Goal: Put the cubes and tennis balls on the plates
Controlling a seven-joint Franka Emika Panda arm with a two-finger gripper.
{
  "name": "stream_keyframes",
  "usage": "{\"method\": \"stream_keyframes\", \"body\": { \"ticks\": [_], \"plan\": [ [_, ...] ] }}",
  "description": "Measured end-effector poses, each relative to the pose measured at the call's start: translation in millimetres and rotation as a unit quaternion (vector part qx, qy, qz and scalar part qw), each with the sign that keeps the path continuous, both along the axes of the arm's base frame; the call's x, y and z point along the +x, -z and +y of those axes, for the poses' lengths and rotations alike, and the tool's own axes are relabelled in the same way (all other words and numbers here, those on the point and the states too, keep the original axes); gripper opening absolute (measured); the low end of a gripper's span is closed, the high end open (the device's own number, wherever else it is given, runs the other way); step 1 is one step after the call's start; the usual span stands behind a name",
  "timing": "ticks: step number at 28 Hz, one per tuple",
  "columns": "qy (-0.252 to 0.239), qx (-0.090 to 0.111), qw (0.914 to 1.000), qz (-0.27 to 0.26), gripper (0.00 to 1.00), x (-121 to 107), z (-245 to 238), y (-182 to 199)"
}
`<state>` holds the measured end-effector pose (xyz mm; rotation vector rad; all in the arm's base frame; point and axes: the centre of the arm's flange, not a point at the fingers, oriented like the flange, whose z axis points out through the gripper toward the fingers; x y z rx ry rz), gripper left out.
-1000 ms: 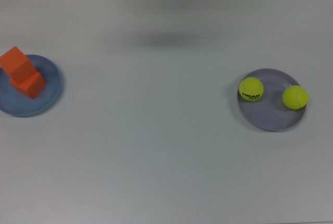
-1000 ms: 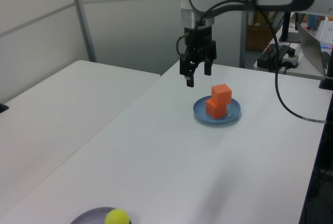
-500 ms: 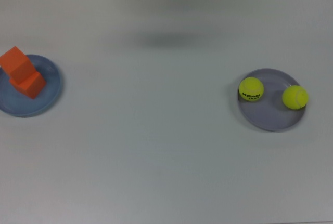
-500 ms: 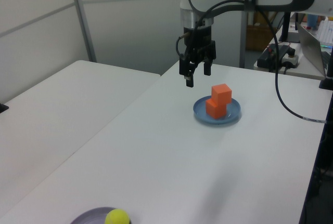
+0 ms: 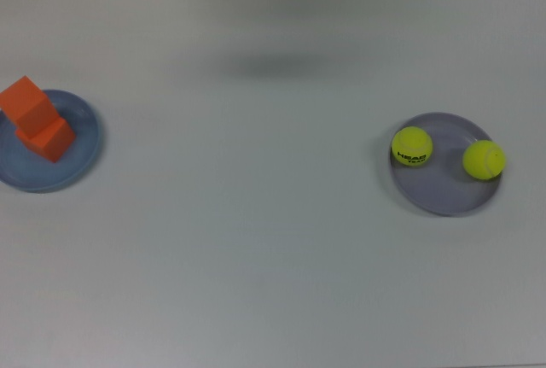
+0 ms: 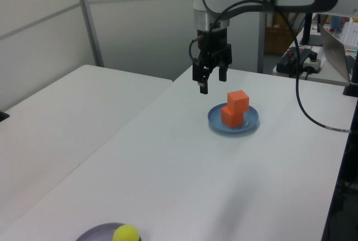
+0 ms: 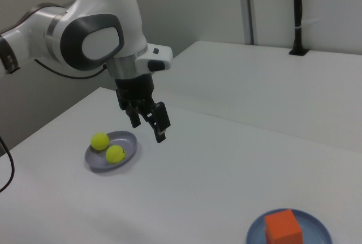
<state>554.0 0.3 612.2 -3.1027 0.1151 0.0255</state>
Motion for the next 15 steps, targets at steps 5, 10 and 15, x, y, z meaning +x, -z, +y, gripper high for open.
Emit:
{"method": "stream_keyframes", "body": {
  "ticks": [5, 10, 15],
  "plan": [
    [0.000, 0.000, 1.0000, 0.001, 1.00, 0.8, -0.2, 1.5],
    [0.000, 0.000, 1.0000, 0.003, 1.00, 1.5, -0.2, 3.0],
    [0.000, 0.000, 1.0000, 0.003, 1.00, 1.6, -0.2, 3.2]
  ]
}}
